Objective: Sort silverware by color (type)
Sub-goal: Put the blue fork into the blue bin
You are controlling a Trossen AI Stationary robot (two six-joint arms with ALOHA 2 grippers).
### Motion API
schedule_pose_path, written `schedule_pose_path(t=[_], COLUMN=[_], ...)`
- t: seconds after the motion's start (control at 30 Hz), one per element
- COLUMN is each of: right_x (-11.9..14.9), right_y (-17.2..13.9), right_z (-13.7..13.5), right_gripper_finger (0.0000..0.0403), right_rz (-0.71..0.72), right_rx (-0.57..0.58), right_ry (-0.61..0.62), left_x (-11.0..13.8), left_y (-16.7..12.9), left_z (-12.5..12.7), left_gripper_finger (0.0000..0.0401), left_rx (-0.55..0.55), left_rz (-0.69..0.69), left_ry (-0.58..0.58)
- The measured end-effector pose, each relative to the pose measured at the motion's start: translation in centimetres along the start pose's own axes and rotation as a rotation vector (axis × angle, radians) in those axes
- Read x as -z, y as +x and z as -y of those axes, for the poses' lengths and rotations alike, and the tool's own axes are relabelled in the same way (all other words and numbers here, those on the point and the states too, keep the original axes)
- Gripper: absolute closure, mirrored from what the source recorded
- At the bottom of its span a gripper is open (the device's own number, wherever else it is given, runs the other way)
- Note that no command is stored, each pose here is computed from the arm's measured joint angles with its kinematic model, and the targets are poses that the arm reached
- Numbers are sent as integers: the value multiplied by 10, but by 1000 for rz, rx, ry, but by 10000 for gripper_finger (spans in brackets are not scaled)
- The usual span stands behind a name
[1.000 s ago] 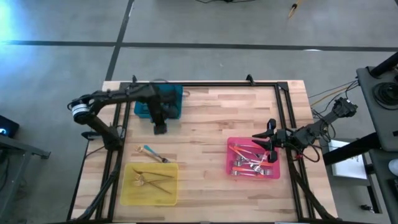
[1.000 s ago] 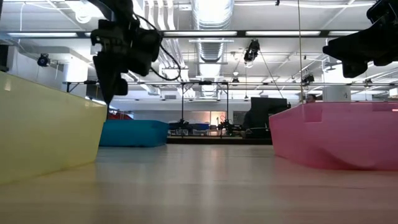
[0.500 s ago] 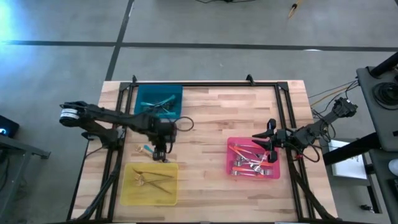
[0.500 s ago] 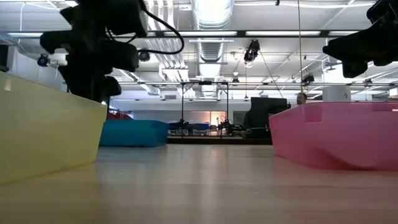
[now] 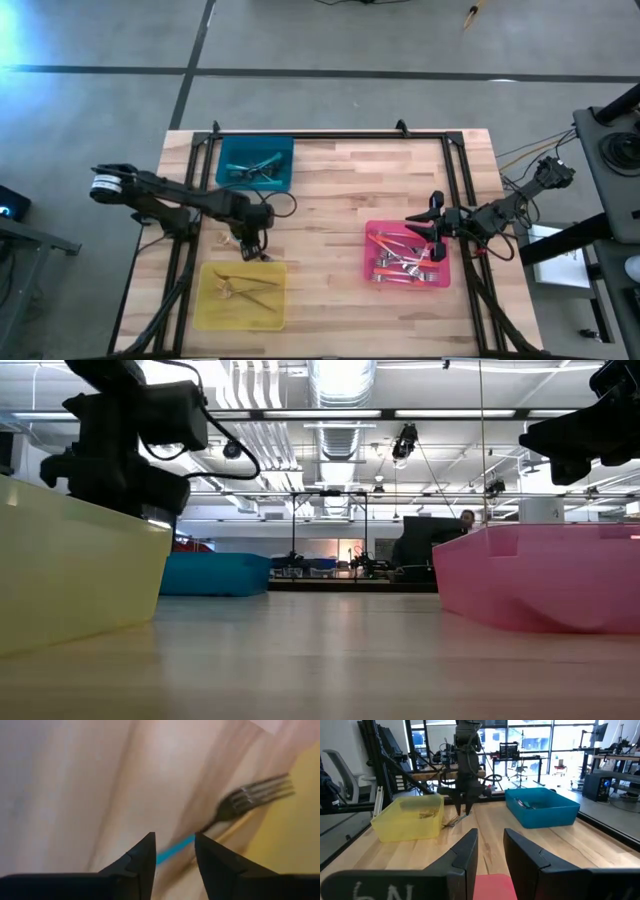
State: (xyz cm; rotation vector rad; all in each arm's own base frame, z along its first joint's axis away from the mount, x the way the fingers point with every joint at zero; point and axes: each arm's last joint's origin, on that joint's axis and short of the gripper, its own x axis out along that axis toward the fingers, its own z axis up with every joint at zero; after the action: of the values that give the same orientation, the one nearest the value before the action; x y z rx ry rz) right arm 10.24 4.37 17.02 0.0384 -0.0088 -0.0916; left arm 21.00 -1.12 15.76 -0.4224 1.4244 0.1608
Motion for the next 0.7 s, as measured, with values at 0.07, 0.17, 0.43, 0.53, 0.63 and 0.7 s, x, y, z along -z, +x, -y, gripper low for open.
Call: schedule_pose_path(t=[0.07,0.17,0.43,0.53,0.63,0.7], right_x=[0,0,0,0,0,0], right_y=[0,0,0,0,0,0], right_z=[0,0,0,0,0,0], right_gripper_finger=[316,316,316,316,316,316], right_rz=[0,0,0,0,1,0], right_rx=[0,0,0,0,0,0], right_ry=[0,0,0,0,0,0], left_x=[2,6,18,16,15,14], left_y=[0,1,13,16,19,23], left_z=[1,3,0,-1,-2,-2], left_gripper_finger=[271,256,249,249,249,248], left_rx=[9,-3,-31,-74,-107,-122], left_rz=[-13,-26,-65,-55,-57,-66], left_ry=[9,86,229,220,213,212])
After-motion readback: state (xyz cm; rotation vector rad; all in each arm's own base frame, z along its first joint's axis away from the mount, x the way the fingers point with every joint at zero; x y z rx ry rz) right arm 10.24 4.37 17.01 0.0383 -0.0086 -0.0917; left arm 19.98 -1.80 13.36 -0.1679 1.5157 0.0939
